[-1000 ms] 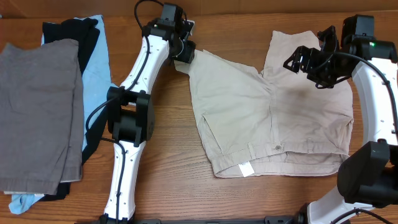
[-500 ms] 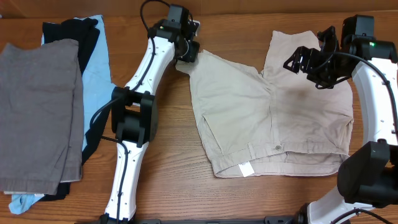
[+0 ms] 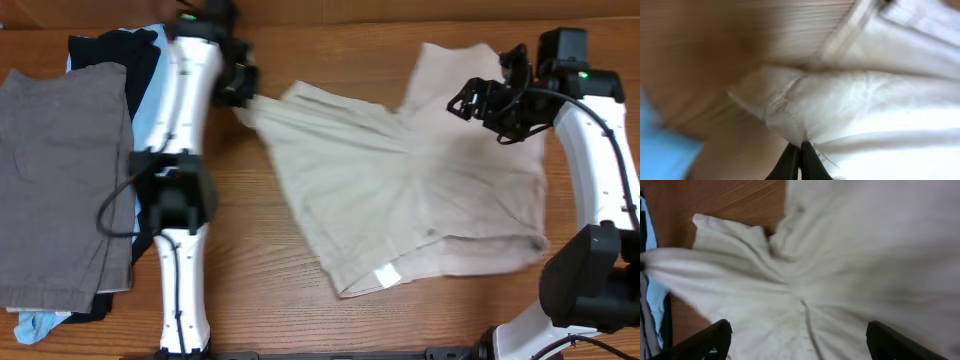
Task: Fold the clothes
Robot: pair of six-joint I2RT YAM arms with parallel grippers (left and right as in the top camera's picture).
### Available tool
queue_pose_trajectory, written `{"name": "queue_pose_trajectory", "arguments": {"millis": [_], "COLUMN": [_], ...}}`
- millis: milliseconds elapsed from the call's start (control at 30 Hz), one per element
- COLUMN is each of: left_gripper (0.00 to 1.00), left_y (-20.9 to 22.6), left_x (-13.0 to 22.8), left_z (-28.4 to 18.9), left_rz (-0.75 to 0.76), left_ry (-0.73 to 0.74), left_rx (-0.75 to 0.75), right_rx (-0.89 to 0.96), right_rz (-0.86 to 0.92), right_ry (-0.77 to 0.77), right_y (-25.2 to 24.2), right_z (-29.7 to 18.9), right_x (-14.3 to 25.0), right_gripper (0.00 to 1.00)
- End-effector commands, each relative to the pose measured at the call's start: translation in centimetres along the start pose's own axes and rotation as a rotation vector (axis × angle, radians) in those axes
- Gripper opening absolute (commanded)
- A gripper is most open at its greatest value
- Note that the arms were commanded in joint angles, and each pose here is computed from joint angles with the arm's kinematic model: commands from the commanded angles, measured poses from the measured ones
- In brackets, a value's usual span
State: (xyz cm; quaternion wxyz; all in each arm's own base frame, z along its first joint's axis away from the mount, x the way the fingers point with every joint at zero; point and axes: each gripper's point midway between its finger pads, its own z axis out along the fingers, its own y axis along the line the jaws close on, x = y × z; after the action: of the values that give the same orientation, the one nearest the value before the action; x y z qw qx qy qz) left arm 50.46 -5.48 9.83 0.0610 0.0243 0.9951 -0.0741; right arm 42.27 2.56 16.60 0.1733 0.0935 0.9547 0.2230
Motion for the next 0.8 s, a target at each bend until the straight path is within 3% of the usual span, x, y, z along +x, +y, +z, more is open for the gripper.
{"name": "queue_pose_trajectory", "arguments": {"millis": [0,167,367,467,600,767], "left_gripper": [0.04,0.04,0.04,0.22,0.68,0.78], "left_y": [4.3,4.9,3.7,3.5,3.2,1.4], "left_x": [0.0,1.8,3.4,3.8,2.5,0.7], "left_z": [-9.0,-13.2,-14.2,-14.0,-14.3,-15.9], "left_rz": [-0.085,-0.081,-0.041,-0.032,-0.022,0.030], "left_ry": [-0.153,-0.185,-0.150,-0.131,-0.187,-0.287], "left_rx": [-0.062,-0.067,-0.071,-0.074,-0.056,0.032], "right_rx": [-0.014,-0.024,0.038,0.058,0.072,0.087], "right_rz": [-0.005,-0.040,-0.016,0.001,-0.007,0.005], "right_ry": [0.024,0.109,0.241,0.300,0.368,0.420], "right_y": [1.6,4.2,6.5,6.9,6.9,6.1], "right_z": [1.4,2.7,4.2,5.7,8.7,11.7], "right_x": [0.9,3.5,8.1,10.6,14.7,19.2], "right_gripper": [0.89,0.88,0.86,0.83,0.82,0.81]}}
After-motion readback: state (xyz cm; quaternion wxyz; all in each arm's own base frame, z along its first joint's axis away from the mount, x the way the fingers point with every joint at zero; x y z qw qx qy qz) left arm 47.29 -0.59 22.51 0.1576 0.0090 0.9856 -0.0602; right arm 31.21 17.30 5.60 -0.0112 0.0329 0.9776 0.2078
